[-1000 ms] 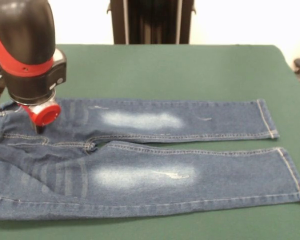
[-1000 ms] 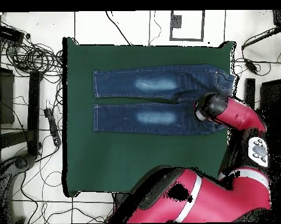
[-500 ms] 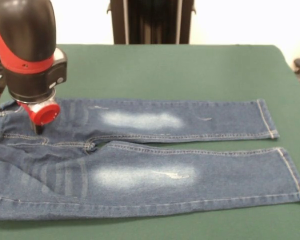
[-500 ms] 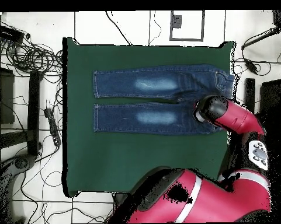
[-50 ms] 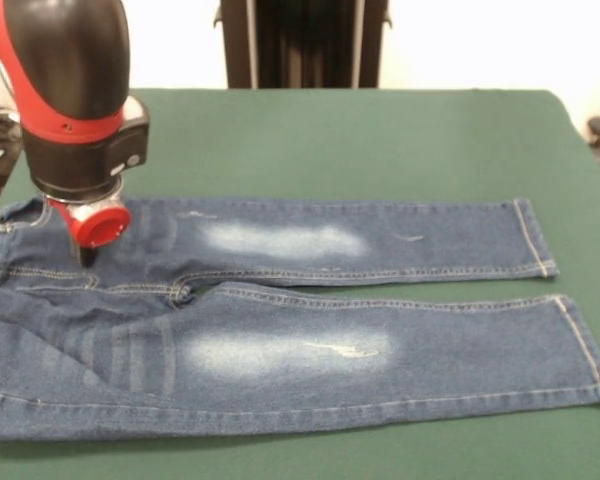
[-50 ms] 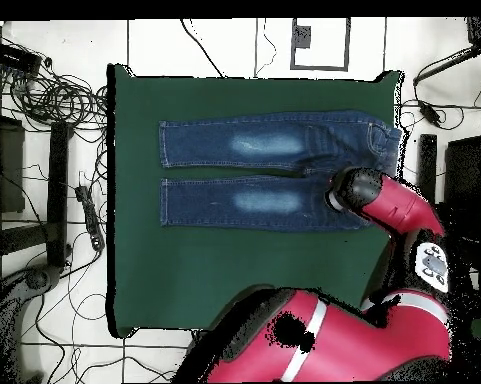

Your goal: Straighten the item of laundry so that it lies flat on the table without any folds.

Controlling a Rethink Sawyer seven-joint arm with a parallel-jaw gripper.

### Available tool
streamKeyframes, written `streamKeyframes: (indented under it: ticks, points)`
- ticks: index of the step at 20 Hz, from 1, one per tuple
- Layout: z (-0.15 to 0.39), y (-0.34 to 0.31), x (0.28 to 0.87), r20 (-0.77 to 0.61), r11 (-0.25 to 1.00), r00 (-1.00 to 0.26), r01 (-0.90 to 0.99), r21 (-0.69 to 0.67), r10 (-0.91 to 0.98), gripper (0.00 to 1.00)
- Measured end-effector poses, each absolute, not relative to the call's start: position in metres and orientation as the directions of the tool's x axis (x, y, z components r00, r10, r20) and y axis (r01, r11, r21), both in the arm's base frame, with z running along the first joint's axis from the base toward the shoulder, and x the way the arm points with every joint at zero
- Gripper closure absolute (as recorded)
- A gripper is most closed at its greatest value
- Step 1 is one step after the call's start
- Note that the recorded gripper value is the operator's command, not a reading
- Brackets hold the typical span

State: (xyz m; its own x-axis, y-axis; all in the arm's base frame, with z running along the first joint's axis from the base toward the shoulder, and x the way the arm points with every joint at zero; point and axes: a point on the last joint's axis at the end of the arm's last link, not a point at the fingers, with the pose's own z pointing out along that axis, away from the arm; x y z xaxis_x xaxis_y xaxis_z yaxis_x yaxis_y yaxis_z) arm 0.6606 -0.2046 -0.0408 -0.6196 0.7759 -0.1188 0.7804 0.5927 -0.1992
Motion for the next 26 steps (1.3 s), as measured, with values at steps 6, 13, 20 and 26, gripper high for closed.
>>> streamKeyframes:
  ticks: [6,13,20,26]
  points:
    - [-0.037,-0.183,0.658,-0.132,0.558,-0.591,0.801,-0.217,0.796,1.0]
    - [-0.026,-0.151,0.66,-0.145,0.532,-0.571,0.813,-0.237,0.808,1.0]
    - [-0.019,-0.134,0.661,-0.133,0.528,-0.568,0.813,-0.246,0.812,1.0]
    - [-0.019,-0.129,0.662,-0.123,0.509,-0.545,0.828,-0.236,0.829,1.0]
